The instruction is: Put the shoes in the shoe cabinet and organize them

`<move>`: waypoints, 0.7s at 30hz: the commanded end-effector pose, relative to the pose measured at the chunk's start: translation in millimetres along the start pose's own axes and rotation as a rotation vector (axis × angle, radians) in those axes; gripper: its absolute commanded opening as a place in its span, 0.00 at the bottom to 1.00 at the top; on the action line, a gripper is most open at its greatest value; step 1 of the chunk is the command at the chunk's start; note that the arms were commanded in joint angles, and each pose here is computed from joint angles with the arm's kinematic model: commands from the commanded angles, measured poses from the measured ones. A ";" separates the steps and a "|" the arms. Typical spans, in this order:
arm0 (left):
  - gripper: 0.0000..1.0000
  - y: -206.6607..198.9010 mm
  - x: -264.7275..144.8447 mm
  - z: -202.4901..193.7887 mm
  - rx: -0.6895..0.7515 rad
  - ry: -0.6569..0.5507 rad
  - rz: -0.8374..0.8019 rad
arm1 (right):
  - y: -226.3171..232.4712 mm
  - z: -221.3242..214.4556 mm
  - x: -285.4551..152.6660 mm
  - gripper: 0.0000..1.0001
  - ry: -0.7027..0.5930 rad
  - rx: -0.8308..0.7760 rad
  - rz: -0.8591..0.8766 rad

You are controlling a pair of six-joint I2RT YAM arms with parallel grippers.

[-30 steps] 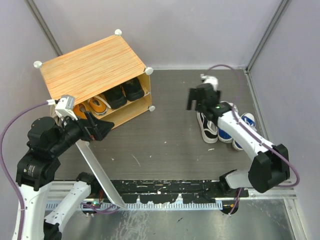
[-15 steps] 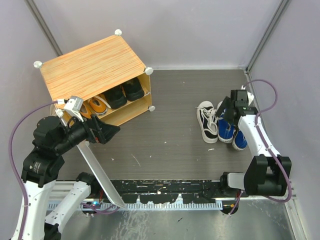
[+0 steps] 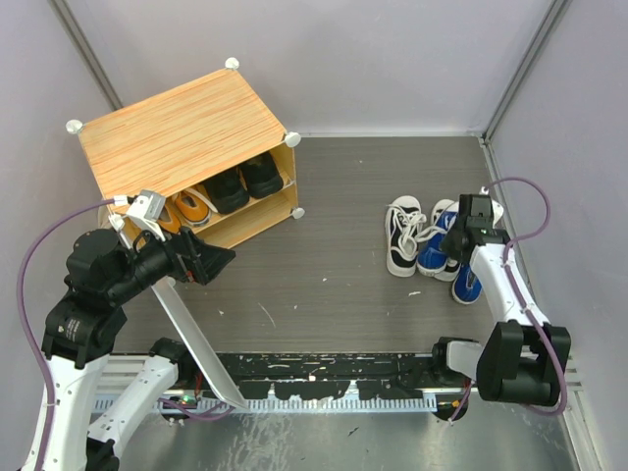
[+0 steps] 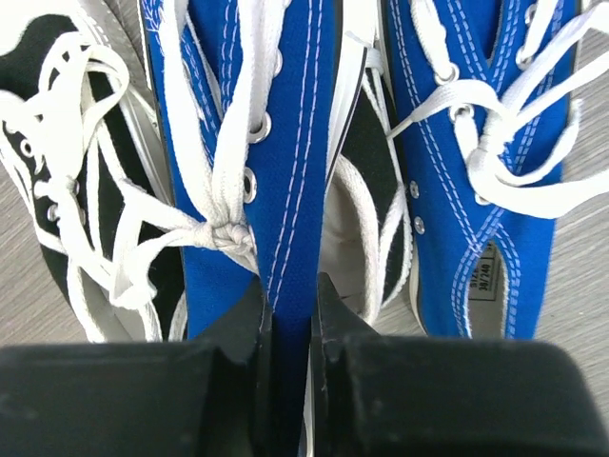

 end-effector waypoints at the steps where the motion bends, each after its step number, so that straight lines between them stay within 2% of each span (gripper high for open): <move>1: 0.98 -3.3 -2.9 5.6 0.037 -0.038 -0.007 | -7.3 15.8 -36.0 0.01 -0.178 -0.030 0.010; 4: 0.98 -3.5 -1.3 8.0 0.036 -0.051 -0.004 | -8.4 24.3 -64.5 0.01 -0.269 -0.025 0.044; 9: 0.98 -4.6 2.7 11.4 0.026 -0.059 -0.017 | 12.4 27.1 -92.2 0.01 -0.303 -0.070 0.222; 13: 0.98 -3.0 7.8 13.3 0.013 -0.055 -0.006 | 73.7 4.6 -102.3 0.01 -0.280 -0.208 0.399; 16: 0.98 -4.6 8.8 15.1 0.001 -0.055 -0.011 | 125.4 -25.3 -111.8 0.01 -0.284 -0.323 0.470; 21: 0.98 -4.3 6.6 15.8 0.000 -0.067 0.008 | 187.3 -82.6 -115.1 0.01 -0.214 -0.420 0.721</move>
Point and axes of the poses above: each gripper's point midway between its finger pads, its own x axis out along the fingers, its own y axis along the line the jaws close on, z = x × y, the point moved 10 cm from there along -x, back along the fingers, and after that the axes turned 10 degrees about -x, right-handed, at the moved point
